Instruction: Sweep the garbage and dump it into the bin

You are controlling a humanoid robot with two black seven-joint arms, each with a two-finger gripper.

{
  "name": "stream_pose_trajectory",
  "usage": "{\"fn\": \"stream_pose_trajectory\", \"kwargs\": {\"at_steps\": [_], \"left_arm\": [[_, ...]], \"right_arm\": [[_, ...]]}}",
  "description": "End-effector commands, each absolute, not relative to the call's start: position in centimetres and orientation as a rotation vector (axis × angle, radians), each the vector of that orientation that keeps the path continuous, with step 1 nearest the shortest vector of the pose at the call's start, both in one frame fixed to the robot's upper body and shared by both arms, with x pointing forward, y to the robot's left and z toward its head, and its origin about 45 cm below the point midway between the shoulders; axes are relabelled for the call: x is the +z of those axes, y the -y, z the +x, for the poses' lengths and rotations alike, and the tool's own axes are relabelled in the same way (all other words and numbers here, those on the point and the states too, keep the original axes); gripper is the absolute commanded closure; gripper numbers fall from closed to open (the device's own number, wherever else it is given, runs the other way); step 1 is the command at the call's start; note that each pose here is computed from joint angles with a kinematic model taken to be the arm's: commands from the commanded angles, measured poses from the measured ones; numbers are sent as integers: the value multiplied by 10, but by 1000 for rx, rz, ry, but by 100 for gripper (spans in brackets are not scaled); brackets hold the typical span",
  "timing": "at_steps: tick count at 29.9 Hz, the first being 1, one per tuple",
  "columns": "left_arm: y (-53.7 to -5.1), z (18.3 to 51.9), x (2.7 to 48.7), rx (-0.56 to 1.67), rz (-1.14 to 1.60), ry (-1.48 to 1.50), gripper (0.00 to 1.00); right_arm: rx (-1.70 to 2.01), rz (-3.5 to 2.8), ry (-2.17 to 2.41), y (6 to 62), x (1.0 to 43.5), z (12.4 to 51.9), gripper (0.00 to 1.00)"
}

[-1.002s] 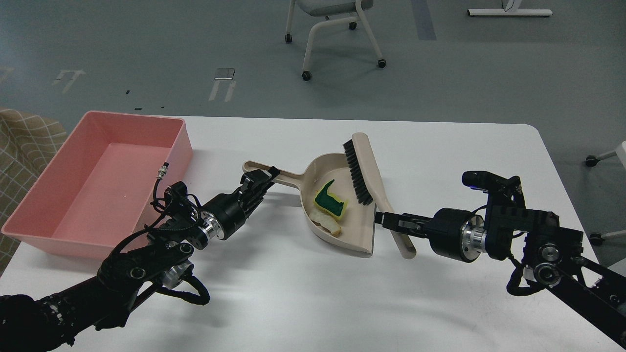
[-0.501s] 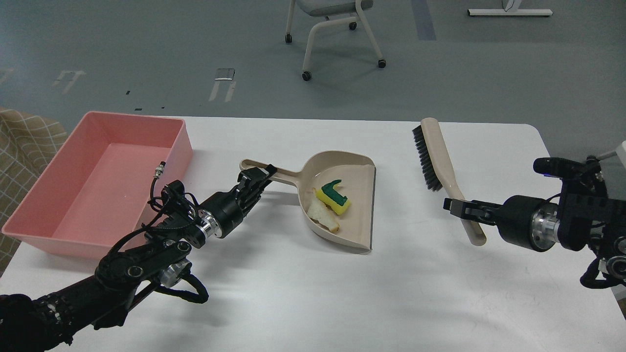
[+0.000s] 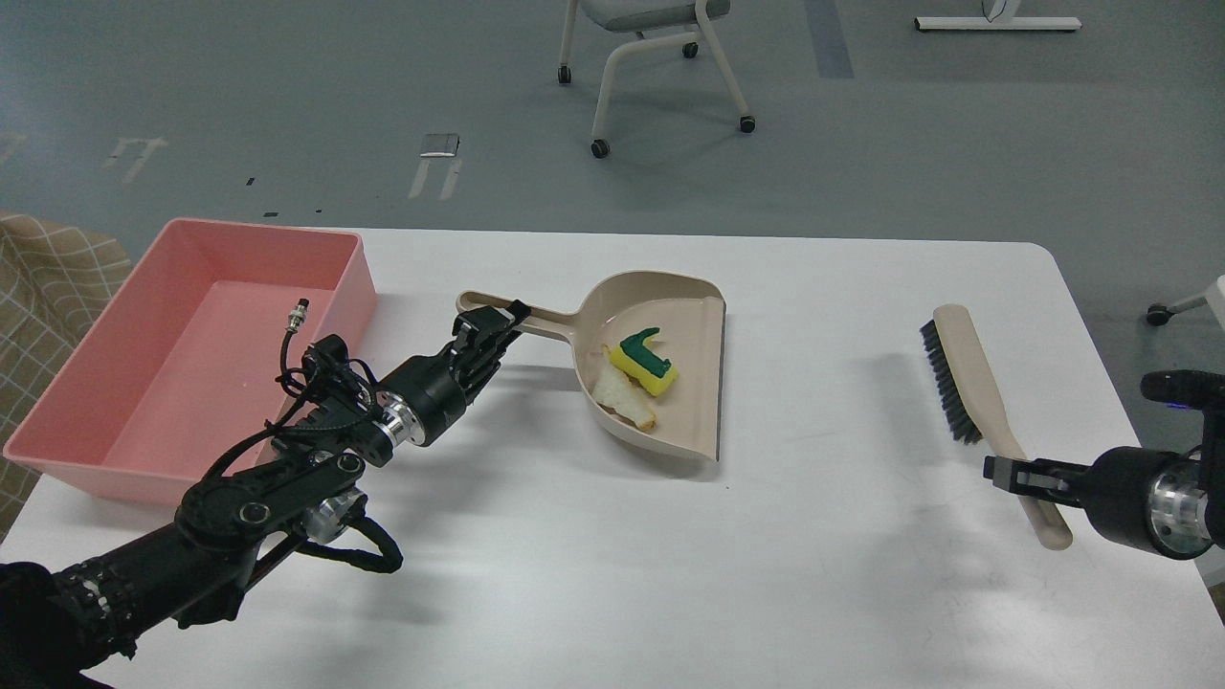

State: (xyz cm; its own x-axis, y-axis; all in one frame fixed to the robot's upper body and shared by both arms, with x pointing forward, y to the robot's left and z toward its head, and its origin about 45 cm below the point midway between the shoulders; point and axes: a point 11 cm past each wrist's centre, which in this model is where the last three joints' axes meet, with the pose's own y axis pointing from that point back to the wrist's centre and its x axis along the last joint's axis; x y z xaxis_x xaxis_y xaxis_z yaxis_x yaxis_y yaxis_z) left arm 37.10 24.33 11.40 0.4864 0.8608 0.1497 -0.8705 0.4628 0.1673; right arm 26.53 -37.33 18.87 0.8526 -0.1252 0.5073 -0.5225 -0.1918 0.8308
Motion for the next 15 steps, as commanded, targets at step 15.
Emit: {"fn": "stream_pose_trajectory", "kwargs": {"at_steps": [15], "left_arm": [[-268,389,137,1132,194,42,85]], "right_arm": [[316,1707,470,389,175,246,90]]}}
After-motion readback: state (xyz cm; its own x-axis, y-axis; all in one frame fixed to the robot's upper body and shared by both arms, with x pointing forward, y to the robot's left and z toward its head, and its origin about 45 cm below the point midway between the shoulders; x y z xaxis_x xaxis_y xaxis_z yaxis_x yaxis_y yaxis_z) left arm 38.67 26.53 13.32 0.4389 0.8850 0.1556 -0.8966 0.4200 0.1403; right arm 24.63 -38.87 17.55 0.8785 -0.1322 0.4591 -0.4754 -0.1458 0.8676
